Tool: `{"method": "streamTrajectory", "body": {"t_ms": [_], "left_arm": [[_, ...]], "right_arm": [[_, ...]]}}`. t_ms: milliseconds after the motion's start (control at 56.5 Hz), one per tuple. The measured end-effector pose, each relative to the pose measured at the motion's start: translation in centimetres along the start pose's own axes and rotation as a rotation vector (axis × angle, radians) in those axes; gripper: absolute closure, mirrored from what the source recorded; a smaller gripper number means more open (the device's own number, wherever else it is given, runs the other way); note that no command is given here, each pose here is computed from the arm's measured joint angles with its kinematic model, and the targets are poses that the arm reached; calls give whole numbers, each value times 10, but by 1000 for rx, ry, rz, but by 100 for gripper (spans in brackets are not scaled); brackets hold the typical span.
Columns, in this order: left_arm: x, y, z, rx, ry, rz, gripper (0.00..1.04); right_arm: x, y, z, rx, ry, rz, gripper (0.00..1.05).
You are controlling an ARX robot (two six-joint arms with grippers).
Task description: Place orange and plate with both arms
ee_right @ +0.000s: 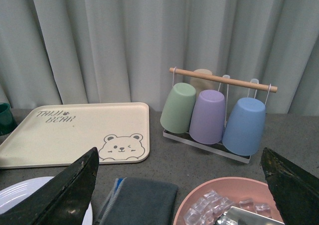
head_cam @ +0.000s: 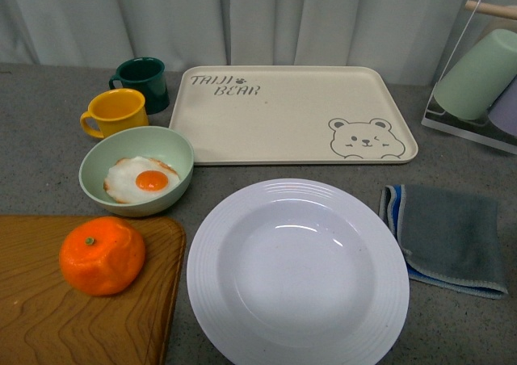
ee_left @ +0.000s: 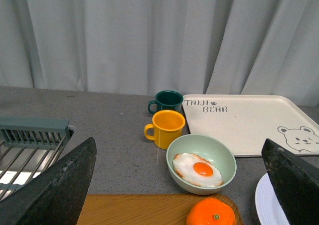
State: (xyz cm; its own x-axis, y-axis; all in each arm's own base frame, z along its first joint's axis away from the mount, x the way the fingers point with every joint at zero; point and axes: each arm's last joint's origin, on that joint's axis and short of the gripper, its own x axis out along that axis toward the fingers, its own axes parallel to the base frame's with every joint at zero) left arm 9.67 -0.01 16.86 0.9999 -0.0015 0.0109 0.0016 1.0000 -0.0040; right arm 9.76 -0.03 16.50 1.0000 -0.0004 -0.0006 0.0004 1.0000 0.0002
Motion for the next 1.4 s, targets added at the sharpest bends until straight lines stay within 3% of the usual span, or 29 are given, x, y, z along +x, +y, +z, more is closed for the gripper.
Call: {"method": "streamTrajectory", "body": {"t_ms": [602,726,815,939,1116,1399], "left_arm": [[0,0,0,0,0,0,7],[10,-5,-3,-105,286,64,7],[35,-26,2,-133,351,-46,7],[72,-45,0,-114,425,-78,7],[121,-64,-49,-73,713,-97,7],[137,-68,-71,-60,845,-79,7]], "right_arm": [[0,0,0,0,0,0,9],[0,0,0,0,0,0,9],[0,0,0,0,0,0,9],[0,0,0,0,0,0,9],[0,0,0,0,0,0,9],[0,0,0,0,0,0,9]]}}
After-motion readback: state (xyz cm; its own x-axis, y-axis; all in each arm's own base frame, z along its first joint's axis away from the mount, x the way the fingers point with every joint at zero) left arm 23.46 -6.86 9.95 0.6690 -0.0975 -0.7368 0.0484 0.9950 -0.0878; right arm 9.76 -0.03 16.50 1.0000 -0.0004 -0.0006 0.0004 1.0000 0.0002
